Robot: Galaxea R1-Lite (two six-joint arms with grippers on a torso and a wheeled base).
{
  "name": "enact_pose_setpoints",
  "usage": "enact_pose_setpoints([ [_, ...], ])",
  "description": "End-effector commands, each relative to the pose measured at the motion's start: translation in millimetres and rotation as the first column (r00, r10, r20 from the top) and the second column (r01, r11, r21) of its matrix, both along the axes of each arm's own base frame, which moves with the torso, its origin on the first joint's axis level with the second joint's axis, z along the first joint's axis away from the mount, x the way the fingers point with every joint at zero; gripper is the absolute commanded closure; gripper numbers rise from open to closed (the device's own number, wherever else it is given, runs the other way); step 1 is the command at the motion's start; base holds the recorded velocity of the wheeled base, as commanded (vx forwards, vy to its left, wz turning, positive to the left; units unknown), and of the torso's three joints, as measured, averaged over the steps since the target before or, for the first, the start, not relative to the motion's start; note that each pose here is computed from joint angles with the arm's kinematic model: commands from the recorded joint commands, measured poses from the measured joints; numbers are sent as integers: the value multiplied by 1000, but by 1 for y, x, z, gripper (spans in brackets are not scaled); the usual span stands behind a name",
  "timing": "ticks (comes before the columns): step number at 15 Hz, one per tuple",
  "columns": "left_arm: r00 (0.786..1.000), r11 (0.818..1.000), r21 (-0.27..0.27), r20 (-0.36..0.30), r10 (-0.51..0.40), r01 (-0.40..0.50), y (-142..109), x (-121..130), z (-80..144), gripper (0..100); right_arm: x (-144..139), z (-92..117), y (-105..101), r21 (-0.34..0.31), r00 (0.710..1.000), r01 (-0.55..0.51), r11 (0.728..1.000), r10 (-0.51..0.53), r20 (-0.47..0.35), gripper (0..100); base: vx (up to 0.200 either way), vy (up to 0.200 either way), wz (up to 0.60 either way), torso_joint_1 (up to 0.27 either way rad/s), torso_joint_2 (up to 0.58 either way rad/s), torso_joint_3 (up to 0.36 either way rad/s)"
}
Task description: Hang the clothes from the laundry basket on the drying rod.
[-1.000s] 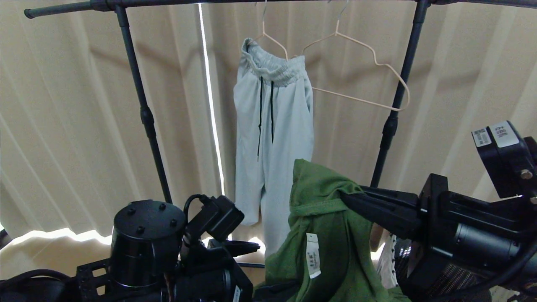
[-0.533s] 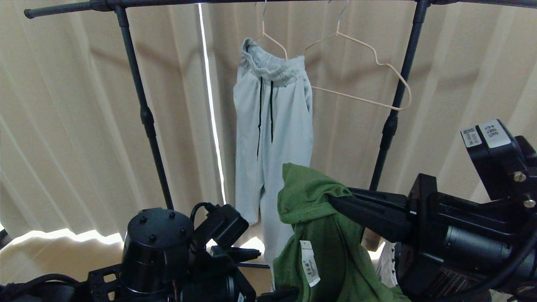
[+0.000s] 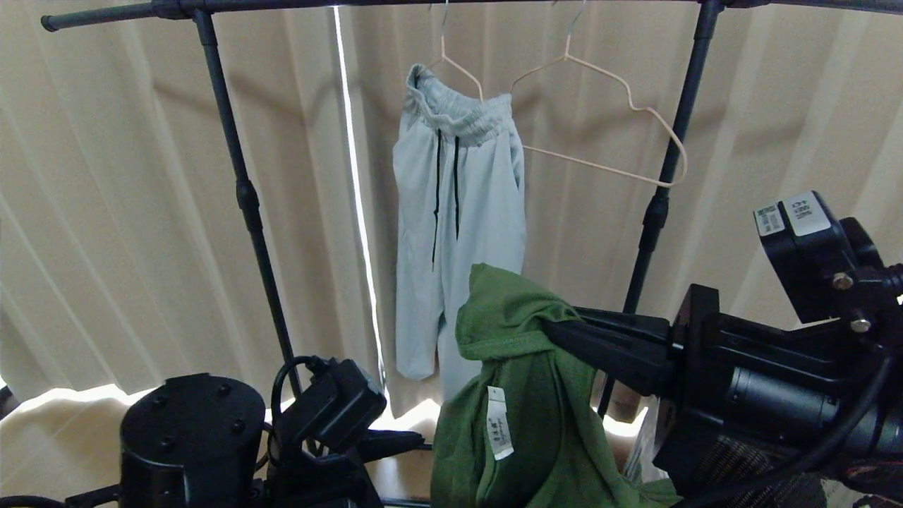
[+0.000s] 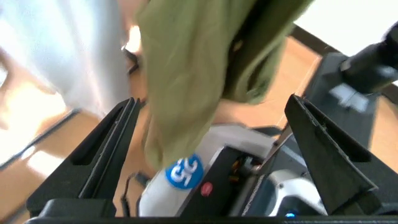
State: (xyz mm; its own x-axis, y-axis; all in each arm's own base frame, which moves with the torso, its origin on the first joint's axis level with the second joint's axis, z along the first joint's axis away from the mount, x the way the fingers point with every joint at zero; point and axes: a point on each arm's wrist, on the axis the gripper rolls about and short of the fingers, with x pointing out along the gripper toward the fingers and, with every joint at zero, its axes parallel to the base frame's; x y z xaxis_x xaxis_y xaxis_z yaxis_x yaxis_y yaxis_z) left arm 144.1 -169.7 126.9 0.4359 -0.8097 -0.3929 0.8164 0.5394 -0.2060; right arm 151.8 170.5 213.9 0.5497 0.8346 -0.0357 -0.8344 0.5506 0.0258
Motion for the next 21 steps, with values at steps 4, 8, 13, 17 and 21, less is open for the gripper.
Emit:
enact_pose_setpoints([
  [4,999,999,9,13,42,-42,-20,16,-3,0,1,1,1,2,1000,-1,1000,1,2,100,0,0,0,0,0,0],
  [8,996,996,23,28,83,-84,-37,31,-20,0,1,3,1,9,1000,-1,1000,1,8,100,0,0,0,0,0,0],
  [13,996,997,15,41,73,-74,-48,34,-27,0,0,3,3,9,1000,-10,1000,10,8,100,0,0,0,0,0,0],
  [17,980,972,131,55,190,-195,-48,40,-52,0,0,7,3,19,1000,-9,1000,9,17,100,0,0,0,0,0,0],
  [21,972,947,229,121,202,-226,-26,44,-60,0,-1,5,1,14,1000,-4,1000,4,13,100,0,0,0,0,0,0],
])
